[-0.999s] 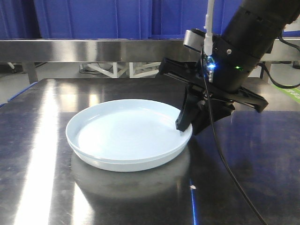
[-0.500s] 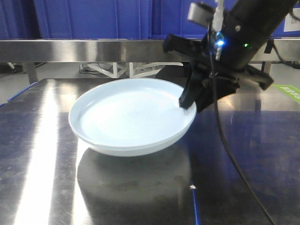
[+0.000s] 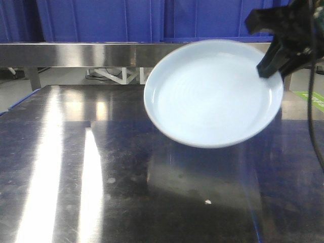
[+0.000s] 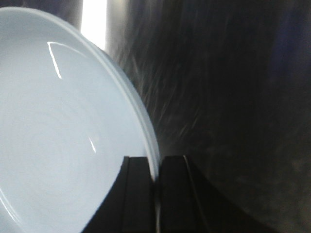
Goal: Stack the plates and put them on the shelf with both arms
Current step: 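Lift the stacked plates up off the table with the right gripper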
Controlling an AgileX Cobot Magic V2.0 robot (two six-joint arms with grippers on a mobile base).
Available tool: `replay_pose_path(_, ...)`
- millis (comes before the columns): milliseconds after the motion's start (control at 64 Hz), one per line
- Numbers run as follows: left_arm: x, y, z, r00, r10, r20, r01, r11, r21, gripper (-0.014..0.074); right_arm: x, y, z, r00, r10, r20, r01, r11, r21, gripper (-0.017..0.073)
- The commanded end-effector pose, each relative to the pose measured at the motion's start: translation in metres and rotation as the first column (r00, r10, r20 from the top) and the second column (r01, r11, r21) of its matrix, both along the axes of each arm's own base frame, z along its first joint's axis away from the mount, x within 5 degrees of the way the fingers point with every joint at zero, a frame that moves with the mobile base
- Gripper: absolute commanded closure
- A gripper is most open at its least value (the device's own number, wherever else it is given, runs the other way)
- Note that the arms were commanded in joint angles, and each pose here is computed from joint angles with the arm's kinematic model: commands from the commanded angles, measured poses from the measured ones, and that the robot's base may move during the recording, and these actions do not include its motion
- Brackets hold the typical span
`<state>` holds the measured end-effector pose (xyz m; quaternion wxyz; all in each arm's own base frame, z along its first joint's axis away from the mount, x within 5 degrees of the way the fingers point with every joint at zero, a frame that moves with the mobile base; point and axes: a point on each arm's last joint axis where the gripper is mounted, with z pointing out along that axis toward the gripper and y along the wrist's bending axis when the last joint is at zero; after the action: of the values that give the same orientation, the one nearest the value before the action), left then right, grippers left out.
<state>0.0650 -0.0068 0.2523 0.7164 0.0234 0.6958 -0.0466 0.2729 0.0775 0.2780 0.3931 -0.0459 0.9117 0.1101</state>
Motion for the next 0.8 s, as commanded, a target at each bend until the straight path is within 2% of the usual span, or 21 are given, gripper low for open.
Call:
replay_pose_path(0, -0.001, 0.002, 0.017, 0.995, 0.02, 0.097, -0.018, 1.0, -0.023, 0.0513, -0.007, -0.007, 0.032, 0.964, -0.032, 0.265, 0.019, 0.999, 0.05, 0.051)
replay_pose_path(187, -0.001, 0.002, 0.017, 0.995, 0.02, 0.097, -0.018, 1.0, -0.023, 0.0513, -0.026, -0.014, 0.031, 0.913, -0.066, 0.403, 0.032, 0.995, 0.092, 0.051)
replay_pose_path(500, -0.001, 0.002, 0.017, 0.995, 0.02, 0.097, -0.018, 1.0, -0.023, 0.0513, -0.069, -0.027, 0.023, 0.841, -0.107, 0.53, 0.038, 0.989, 0.139, 0.051)
replay_pose_path(781, -0.001, 0.002, 0.017, 0.995, 0.02, 0.097, -0.018, 1.0, -0.023, 0.0513, -0.116, -0.039, 0.013, 0.801, -0.118, 0.587, 0.028, 0.987, 0.16, 0.051)
